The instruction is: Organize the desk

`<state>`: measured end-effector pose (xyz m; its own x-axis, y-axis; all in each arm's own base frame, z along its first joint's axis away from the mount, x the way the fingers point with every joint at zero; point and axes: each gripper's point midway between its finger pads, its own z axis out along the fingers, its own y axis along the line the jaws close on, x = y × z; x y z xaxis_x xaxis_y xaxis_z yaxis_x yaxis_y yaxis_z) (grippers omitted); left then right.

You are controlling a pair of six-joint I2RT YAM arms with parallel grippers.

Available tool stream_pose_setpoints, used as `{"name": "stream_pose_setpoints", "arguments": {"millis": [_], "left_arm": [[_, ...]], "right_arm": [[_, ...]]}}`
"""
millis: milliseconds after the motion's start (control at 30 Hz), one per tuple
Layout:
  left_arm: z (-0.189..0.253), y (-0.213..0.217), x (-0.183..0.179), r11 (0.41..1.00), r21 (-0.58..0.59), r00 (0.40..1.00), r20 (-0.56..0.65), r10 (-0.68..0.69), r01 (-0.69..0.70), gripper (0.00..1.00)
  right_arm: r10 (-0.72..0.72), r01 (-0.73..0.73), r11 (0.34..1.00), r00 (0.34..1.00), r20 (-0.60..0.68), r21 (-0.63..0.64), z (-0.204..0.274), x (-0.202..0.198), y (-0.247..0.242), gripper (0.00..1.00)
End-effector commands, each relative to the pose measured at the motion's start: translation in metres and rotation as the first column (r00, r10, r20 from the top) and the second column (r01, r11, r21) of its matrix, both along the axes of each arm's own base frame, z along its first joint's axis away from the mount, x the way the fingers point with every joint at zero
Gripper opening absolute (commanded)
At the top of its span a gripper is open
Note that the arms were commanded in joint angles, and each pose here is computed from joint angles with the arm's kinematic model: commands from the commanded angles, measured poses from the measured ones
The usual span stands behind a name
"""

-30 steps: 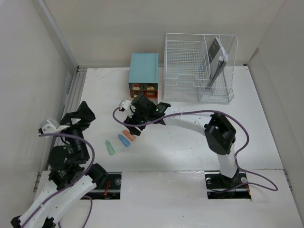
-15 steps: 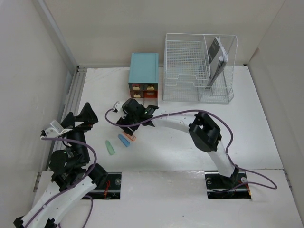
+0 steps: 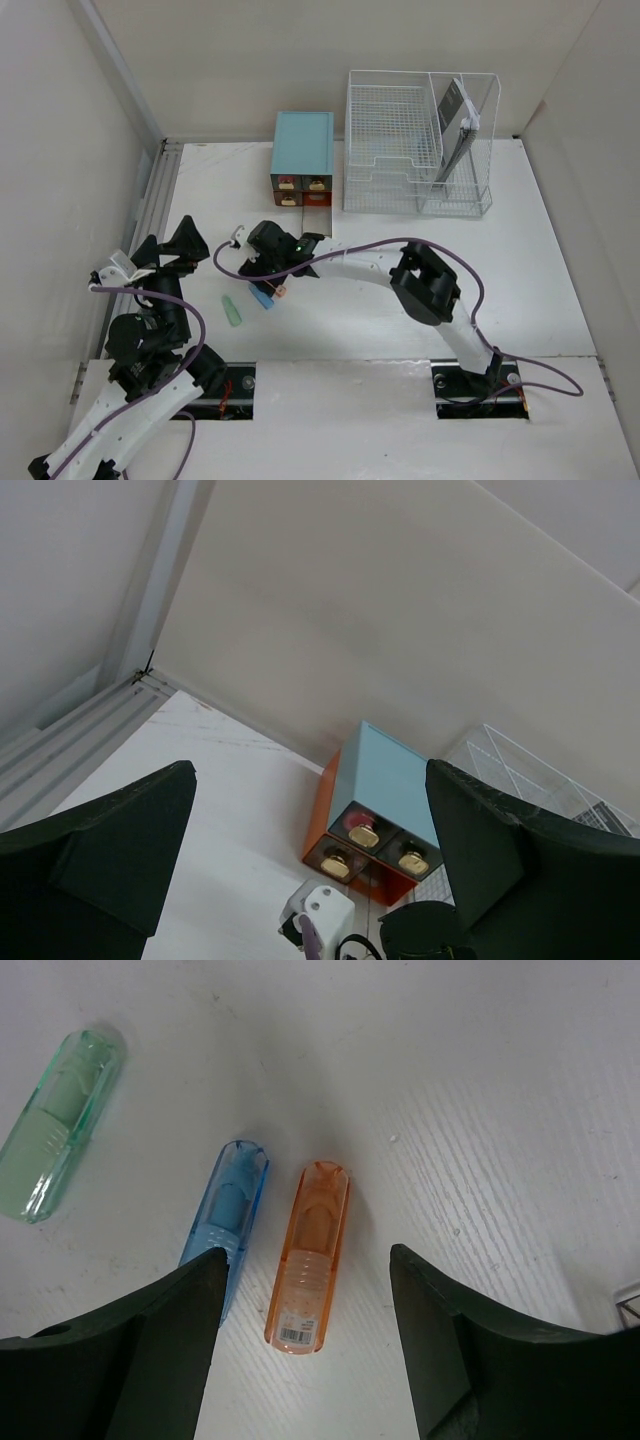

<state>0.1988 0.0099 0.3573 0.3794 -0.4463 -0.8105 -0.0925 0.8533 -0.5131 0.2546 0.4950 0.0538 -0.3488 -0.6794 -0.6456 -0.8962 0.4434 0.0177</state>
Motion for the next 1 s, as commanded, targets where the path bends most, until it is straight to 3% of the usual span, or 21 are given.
{"name": "stream_pose_setpoints", "arguments": {"millis": [0,267,400,567,967], "left_arm": [[0.016,0.004,-0.006,0.999,-0.033,0.999,0.047,-0.006,0.007,0.99],[0.016,0.003,-0.006,0.999,-0.029,0.999,0.05,-0.014,0.015,0.99],[0.016,0.003,-0.006,0.999,-0.029,0.999,0.05,-0.014,0.015,0.99],[0.016,0.003,-0.006,0.999,-0.029,0.999,0.05,-0.014,0.015,0.99],[0.017,0.004,-0.008,0.999,-0.035,0.998,0.057,-0.013,0.015,0.99]], "right_arm": [[-0.033,0.032,0.999,0.999,0.037,0.03,0.012,0.009,0.009,0.71],[-0.033,0.032,0.999,0.999,0.033,0.022,0.005,0.008,0.008,0.71],[-0.027,0.026,1.0,0.999,0.023,0.017,0.0,0.007,0.009,0.62],[-0.027,0.026,1.0,0.999,0.019,0.008,-0.004,0.005,0.006,0.58],[-0.026,0.026,1.0,1.0,0.007,-0.016,-0.021,0.004,0.004,0.57]]}}
